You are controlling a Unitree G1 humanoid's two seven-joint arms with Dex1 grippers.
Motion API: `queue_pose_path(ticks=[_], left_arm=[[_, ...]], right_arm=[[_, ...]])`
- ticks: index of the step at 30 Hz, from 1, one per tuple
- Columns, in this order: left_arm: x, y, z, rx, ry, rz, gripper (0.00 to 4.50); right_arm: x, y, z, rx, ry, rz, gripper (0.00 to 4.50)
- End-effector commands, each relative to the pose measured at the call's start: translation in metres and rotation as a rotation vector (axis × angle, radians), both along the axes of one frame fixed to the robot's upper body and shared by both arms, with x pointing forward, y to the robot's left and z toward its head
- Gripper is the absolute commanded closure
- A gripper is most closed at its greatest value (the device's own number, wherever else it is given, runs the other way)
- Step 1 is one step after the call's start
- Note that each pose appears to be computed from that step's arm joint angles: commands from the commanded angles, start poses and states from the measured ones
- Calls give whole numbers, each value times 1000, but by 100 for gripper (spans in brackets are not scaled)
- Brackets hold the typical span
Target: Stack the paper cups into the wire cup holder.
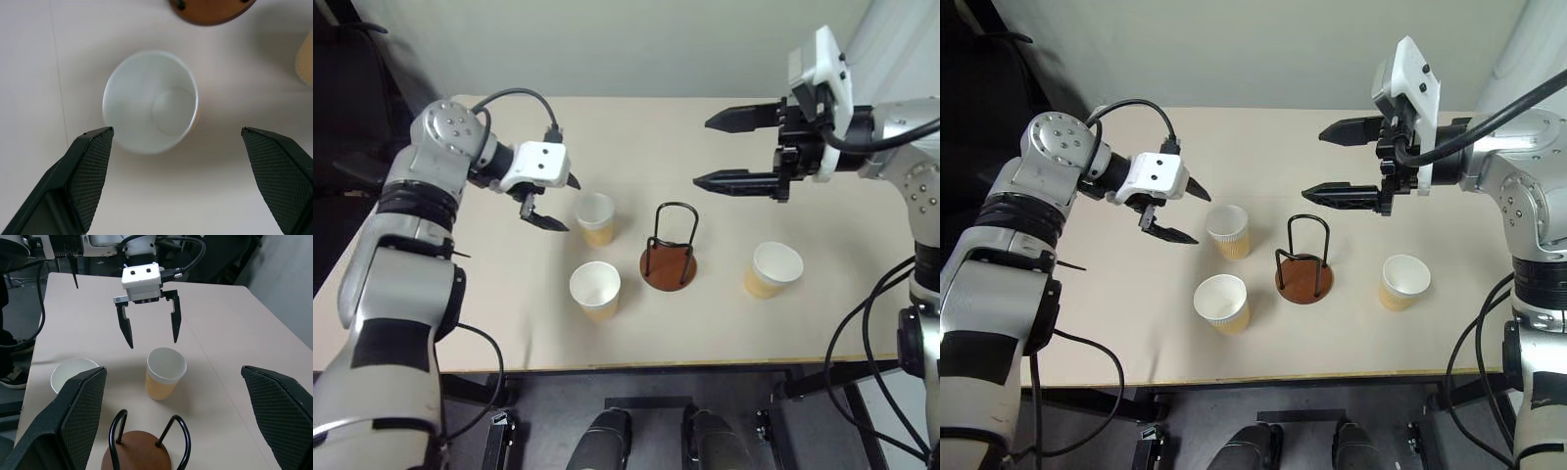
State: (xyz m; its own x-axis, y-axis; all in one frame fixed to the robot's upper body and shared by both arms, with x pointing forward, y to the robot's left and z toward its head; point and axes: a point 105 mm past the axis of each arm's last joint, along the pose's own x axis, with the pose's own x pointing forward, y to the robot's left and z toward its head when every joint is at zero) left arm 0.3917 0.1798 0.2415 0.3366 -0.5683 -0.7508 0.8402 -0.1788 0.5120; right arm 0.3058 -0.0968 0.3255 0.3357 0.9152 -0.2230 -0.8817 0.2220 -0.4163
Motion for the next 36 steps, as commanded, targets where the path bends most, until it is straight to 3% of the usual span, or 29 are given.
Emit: queue_pose_path(ticks=[1,34,36], left_arm=[[-2,-3,12,32,-46,-31,0],[14,-15,-40,150,-107,-55,0],[15,-14,-41,151,-113,-49,38]], right_arm=[[-5,-2,12,1,-48,5,3],[-3,-6,6,-11,-40,-25,3],[-3,-7,6,-11,-40,-26,0]])
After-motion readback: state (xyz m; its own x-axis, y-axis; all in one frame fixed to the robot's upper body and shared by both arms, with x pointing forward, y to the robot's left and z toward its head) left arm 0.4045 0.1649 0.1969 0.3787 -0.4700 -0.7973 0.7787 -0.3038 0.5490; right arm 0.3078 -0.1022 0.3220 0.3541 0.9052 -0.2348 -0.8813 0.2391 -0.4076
